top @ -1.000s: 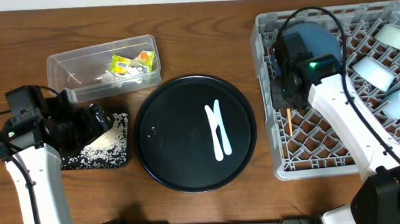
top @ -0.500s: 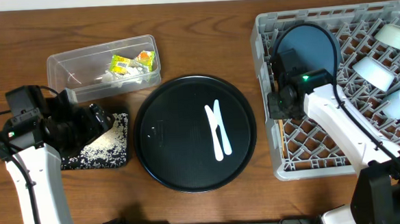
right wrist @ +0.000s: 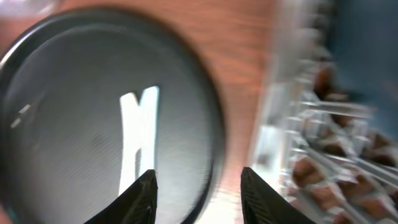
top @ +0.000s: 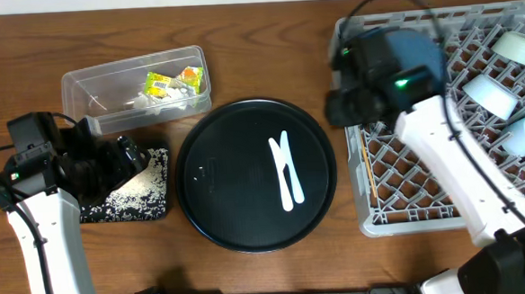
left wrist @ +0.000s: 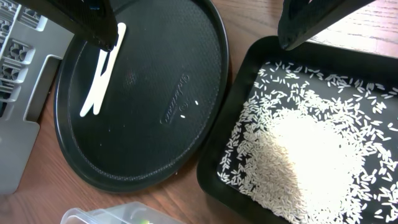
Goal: Sort waste into correct bins and load items into the dishwasher rack
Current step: 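Reach right gripper to the white plastic spoon on the tray, grasp, then carry the white spoon with right gripper into the rack, then release the spoon in the rack and move right gripper back to tray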
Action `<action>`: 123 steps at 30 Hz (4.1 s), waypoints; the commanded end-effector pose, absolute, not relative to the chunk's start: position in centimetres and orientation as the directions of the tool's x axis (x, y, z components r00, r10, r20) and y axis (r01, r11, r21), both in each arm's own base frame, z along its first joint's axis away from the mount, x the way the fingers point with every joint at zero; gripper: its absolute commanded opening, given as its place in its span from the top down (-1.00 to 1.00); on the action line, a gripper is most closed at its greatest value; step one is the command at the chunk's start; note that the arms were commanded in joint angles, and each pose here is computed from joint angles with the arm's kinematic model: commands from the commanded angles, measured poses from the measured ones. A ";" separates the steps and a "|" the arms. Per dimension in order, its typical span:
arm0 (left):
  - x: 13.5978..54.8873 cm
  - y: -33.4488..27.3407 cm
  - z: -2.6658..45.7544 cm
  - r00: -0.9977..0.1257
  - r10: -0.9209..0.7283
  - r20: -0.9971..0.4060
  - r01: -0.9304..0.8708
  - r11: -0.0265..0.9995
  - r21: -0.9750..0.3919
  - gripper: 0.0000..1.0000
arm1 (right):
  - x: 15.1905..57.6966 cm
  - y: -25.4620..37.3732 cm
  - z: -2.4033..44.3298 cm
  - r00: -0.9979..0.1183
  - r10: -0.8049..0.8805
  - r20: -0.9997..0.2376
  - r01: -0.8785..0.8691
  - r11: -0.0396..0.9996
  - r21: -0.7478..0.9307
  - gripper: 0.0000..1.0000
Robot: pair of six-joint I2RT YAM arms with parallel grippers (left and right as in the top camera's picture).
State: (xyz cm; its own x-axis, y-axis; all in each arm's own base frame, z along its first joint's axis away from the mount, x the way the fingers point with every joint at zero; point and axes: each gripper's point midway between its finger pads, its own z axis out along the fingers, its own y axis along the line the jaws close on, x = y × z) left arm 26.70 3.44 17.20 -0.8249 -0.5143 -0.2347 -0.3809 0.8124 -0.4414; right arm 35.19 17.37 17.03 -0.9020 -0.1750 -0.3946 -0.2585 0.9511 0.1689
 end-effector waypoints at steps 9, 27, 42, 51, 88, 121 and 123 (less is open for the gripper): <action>26.9 3.8 17.4 -0.819 -0.522 -0.238 -0.390 0.811 -0.436 -0.67 | 30.7 23.0 9.6 -0.931 -0.294 -0.215 -0.318 0.944 0.087 0.18; 26.9 3.8 17.4 -0.819 -0.522 -0.239 -0.390 0.811 -0.436 -0.67 | 27.6 23.8 -1.3 -0.949 -0.310 0.064 -0.310 0.951 0.009 0.36; 26.9 3.8 17.4 -0.819 -0.522 -0.238 -0.390 0.811 -0.436 -0.67 | 27.0 23.8 -1.3 -0.947 -0.309 0.084 -0.310 0.951 0.002 0.98; 26.9 3.8 17.4 -0.819 -0.522 -0.239 -0.390 0.811 -0.436 -0.67 | 28.8 23.1 2.9 -0.959 -0.283 -0.016 -0.283 0.958 0.039 0.98; 26.9 3.8 17.4 -0.819 -0.522 -0.239 -0.390 0.811 -0.436 -0.67 | 31.0 8.5 16.2 -0.961 -0.124 -0.245 -0.108 0.991 -0.078 0.98; 26.9 3.8 17.4 -0.819 -0.522 -0.238 -0.390 0.811 -0.436 -0.67 | 33.8 12.8 17.6 -0.897 -0.158 -0.412 -0.218 0.971 0.101 0.42; 26.9 3.8 17.4 -0.819 -0.522 -0.238 -0.390 0.811 -0.436 -0.67 | 33.8 15.7 18.7 -0.868 -0.200 -0.454 -0.301 0.940 0.163 0.39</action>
State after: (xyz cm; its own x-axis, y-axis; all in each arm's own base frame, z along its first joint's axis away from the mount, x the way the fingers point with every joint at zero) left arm 26.71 3.44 17.20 -0.8249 -0.5143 -0.2344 -0.3811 0.8124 -0.4414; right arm 34.18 11.35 15.62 -0.9169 -0.1279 -0.3781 -0.1578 0.9863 0.0489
